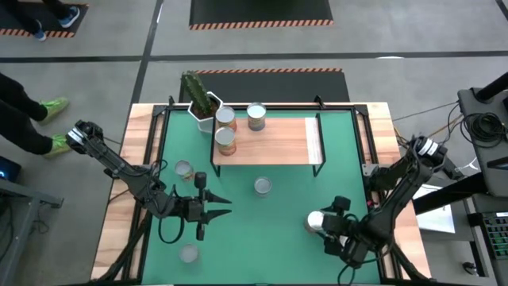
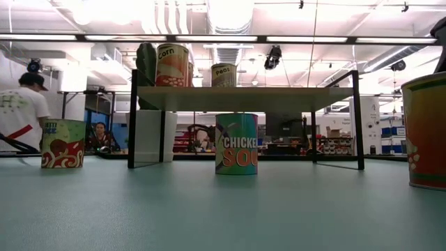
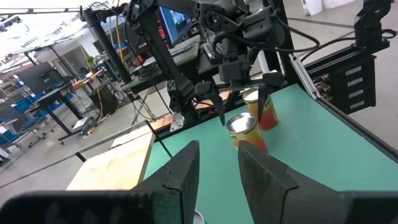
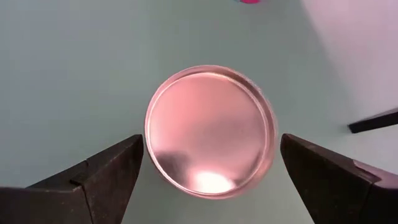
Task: Pick and place cans onto a shelf
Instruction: Put the canned corn on the shelf
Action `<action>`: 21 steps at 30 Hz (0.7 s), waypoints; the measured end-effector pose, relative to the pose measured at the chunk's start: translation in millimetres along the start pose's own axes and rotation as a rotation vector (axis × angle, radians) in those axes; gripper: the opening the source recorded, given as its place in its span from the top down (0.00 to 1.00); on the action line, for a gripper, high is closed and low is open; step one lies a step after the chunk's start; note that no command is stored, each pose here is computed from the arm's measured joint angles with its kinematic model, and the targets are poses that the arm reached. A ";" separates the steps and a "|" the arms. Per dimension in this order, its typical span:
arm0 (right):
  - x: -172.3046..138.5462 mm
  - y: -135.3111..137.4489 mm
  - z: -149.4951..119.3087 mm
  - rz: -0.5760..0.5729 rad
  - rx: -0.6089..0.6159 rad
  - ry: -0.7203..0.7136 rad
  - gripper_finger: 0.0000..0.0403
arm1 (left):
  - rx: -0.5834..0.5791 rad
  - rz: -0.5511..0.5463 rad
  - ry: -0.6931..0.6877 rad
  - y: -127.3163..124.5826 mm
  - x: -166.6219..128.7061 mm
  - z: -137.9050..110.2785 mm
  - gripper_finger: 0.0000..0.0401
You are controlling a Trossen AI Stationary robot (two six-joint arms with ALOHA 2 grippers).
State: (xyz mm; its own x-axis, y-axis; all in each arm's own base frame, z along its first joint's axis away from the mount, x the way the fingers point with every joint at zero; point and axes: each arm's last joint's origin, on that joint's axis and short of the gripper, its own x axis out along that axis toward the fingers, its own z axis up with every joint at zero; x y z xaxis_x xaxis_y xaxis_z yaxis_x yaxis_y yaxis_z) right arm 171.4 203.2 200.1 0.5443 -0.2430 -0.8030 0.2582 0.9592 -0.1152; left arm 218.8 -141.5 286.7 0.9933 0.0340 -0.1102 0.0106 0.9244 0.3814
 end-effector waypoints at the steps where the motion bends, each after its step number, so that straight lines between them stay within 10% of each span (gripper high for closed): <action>1: 1.7 0.8 -0.9 0.003 0.002 -0.002 0.09 | 0.000 0.000 0.000 0.0 0.0 0.0 0.77; 21: 8.3 3.5 -3.0 0.027 0.040 -0.020 0.27 | 0.080 0.094 0.020 5.8 -3.3 2.0 0.77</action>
State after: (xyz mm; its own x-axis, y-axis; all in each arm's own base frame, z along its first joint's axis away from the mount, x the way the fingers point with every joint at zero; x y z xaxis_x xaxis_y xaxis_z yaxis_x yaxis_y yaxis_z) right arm 174.4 205.0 191.2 0.5672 -0.2204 -0.7935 0.2747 0.9590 -0.0700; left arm 215.9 -137.1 291.1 0.9878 0.1276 -0.0888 -0.0725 0.8836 0.4627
